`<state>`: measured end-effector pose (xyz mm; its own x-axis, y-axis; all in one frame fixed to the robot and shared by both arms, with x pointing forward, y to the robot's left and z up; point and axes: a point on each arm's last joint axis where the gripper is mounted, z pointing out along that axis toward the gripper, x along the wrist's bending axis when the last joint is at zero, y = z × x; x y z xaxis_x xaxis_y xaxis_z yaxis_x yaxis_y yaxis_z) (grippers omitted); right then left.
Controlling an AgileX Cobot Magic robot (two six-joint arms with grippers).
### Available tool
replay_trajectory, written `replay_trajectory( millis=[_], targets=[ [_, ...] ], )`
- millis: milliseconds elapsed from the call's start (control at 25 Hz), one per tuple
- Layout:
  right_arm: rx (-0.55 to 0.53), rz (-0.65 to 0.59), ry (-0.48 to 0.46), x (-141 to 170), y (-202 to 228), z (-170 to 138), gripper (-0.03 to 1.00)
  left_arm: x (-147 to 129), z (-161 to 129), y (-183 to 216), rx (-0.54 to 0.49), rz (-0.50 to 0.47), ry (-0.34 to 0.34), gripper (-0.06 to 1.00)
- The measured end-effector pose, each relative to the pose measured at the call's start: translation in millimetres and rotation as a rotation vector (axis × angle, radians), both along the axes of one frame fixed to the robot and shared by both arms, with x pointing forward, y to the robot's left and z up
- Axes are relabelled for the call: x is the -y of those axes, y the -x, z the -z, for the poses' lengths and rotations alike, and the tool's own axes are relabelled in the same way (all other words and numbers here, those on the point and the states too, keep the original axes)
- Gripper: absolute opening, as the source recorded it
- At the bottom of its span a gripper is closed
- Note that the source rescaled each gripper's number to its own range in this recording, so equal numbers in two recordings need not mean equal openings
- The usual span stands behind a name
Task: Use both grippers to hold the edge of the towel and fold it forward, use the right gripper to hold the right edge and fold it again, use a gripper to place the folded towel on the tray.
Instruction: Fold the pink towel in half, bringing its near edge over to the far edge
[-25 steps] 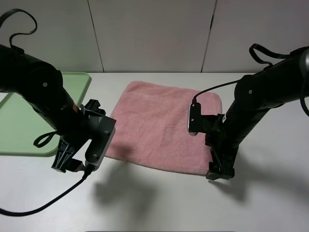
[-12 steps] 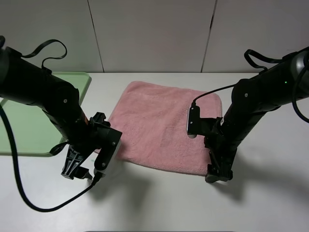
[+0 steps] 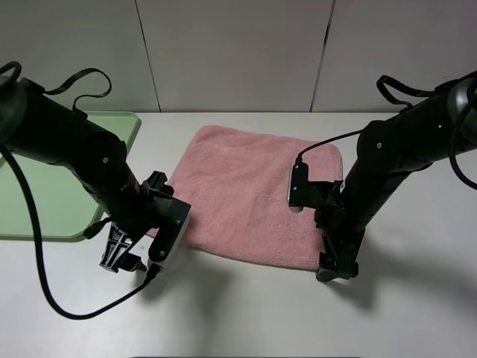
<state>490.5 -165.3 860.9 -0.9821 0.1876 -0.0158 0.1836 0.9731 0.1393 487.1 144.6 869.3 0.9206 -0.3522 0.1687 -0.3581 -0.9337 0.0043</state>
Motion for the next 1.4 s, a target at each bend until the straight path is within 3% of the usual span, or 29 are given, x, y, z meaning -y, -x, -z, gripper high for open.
replay_trajectory(
  millis=[360,480,800,1000,1120,1320,1400],
  targets=[
    [-0.003,0.006,-0.003,0,0,0,1.00,-2,4,-8,-0.007,0.017,-0.032,0.94],
    [-0.005,0.011,-0.006,-1,0,0,1.00,-2,6,-8,-0.017,0.016,-0.039,0.89],
    [-0.005,0.017,-0.008,0,0,0,0.98,0,8,-11,0.010,0.020,-0.019,0.44],
    [0.034,0.014,-0.015,-1,-4,0,0.70,3,9,-14,0.047,0.028,0.007,0.16],
    [0.049,0.014,-0.023,-2,-7,0,0.45,4,9,-15,0.057,0.030,0.014,0.04],
    [0.068,0.019,-0.031,-3,-9,0,0.08,4,10,-15,0.058,0.030,0.015,0.00],
    [0.068,0.022,-0.032,-3,-9,0,0.00,4,10,-16,0.060,0.030,0.017,0.00]
  ],
)
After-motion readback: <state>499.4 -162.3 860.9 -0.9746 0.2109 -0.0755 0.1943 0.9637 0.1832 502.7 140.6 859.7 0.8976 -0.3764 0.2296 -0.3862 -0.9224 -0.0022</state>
